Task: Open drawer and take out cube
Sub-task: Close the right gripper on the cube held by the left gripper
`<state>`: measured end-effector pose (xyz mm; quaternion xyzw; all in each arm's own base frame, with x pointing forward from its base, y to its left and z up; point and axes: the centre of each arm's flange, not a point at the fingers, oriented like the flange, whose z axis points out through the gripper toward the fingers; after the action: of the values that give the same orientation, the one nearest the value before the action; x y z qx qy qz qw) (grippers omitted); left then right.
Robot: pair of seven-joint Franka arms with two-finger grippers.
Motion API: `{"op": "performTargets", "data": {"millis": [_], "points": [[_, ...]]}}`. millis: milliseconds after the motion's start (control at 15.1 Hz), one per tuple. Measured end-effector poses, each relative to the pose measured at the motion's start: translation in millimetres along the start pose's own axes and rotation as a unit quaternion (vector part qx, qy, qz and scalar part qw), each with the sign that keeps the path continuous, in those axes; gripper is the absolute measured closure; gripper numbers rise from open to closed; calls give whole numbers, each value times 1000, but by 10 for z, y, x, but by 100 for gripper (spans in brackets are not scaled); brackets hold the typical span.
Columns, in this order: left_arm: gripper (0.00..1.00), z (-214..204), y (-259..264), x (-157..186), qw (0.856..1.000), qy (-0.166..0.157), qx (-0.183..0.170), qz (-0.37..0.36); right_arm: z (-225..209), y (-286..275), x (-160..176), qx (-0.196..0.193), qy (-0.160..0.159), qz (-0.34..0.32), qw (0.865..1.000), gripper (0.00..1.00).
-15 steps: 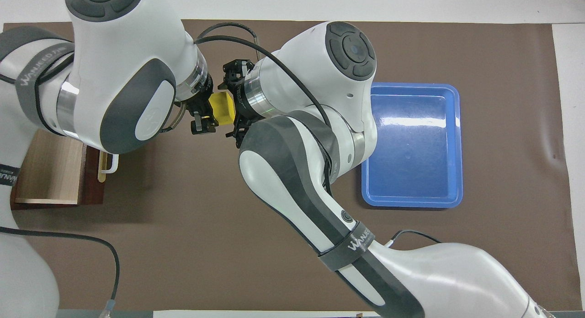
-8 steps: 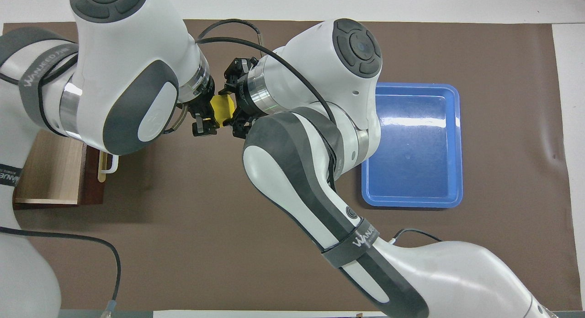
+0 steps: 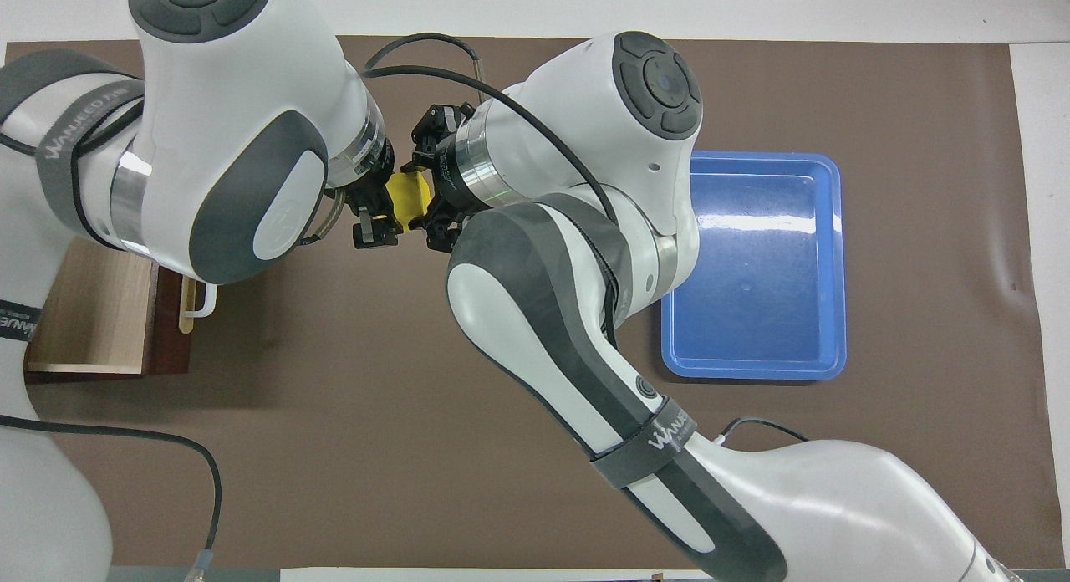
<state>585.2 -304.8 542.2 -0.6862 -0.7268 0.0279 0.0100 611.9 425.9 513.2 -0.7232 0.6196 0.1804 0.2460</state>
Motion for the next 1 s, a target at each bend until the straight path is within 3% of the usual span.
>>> {"op": "performTargets", "data": {"millis": [863, 996], "points": [[45, -5, 3, -5, 1000, -1, -2, 1, -10, -11, 16, 0, -5, 4, 1000, 41], [41, -6, 6, -3, 1000, -2, -3, 0, -12, -11, 15, 0, -5, 5, 1000, 41]]}}
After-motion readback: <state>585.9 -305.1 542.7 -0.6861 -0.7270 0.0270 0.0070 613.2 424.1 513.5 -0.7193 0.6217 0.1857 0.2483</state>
